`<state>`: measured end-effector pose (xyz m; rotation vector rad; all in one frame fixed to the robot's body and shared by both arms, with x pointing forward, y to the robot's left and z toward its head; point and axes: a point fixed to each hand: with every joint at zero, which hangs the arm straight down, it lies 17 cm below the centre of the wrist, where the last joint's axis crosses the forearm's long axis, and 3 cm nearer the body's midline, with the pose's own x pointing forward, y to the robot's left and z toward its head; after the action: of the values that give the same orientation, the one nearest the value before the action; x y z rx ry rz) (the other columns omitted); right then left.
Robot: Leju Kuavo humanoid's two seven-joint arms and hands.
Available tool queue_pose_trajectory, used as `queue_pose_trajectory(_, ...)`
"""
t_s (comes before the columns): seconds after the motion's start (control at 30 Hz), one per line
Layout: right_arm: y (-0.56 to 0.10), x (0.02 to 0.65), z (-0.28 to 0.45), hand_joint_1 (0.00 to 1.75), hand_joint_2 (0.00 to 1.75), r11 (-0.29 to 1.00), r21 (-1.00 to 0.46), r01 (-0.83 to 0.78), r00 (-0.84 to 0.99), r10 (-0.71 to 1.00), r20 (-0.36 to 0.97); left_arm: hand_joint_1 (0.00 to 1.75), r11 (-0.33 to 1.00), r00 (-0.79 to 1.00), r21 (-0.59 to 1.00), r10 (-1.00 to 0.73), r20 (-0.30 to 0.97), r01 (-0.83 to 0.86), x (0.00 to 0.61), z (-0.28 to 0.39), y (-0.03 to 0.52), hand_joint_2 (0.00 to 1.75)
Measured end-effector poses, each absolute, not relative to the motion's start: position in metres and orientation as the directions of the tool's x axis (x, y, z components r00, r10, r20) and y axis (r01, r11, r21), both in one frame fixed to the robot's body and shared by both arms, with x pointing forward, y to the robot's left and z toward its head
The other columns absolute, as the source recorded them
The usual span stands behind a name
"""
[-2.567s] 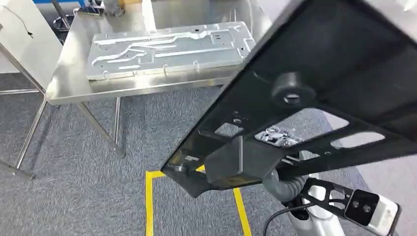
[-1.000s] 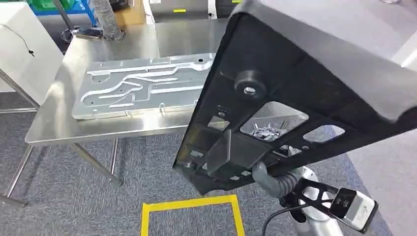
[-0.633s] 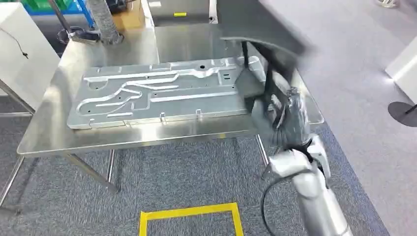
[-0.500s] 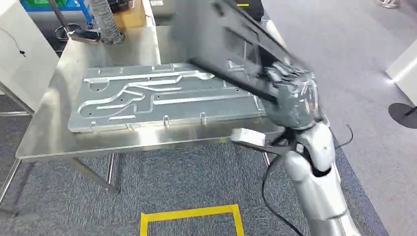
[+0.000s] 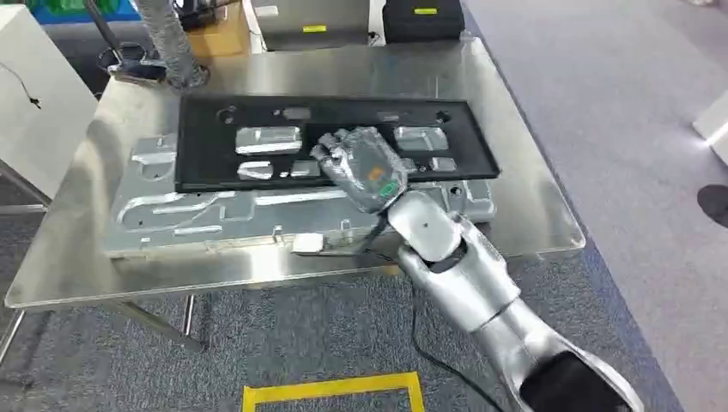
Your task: Take the parts from the cabinet and place them on the table.
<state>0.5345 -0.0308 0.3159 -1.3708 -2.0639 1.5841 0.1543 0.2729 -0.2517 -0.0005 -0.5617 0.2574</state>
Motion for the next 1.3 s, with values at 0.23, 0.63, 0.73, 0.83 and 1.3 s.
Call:
queue_pose_trajectory(0.23,-0.003,0.542,0.237,1.75,1.75,-0.066,-0.929,0.365,-0.633,0.714,-0.300,0.00,0.965,0.813,-0.064,0.251,0.526,-0.256,0.150,-0.253,0.278,0.00)
queue_pose_trajectory(0.63,-0.057,0.574,0.168,1.75,1.75,-0.195,-0.957,0.213,-0.546,0.789,-0.282,0.00,0.968,0.806,-0.069,0.241,0.540,-0.243,0.150,-0.251,0.281,0.00)
queue_pose_trajectory(0.73,-0.079,0.580,0.153,1.75,1.75,-0.224,-0.958,0.181,-0.514,0.809,-0.286,0.00,0.968,0.806,-0.068,0.238,0.542,-0.240,0.150,-0.251,0.281,0.00)
queue_pose_trajectory(0.83,-0.094,0.586,0.152,1.75,1.75,-0.237,-0.955,0.177,-0.494,0.818,-0.294,0.00,0.969,0.805,-0.070,0.236,0.544,-0.237,0.152,-0.251,0.279,0.00)
queue_pose_trajectory(1.3,-0.132,0.586,0.129,0.00,0.00,-0.296,-0.938,0.182,-0.510,0.787,-0.347,0.00,0.971,0.788,0.005,0.190,0.586,-0.239,0.159,-0.248,0.302,1.75)
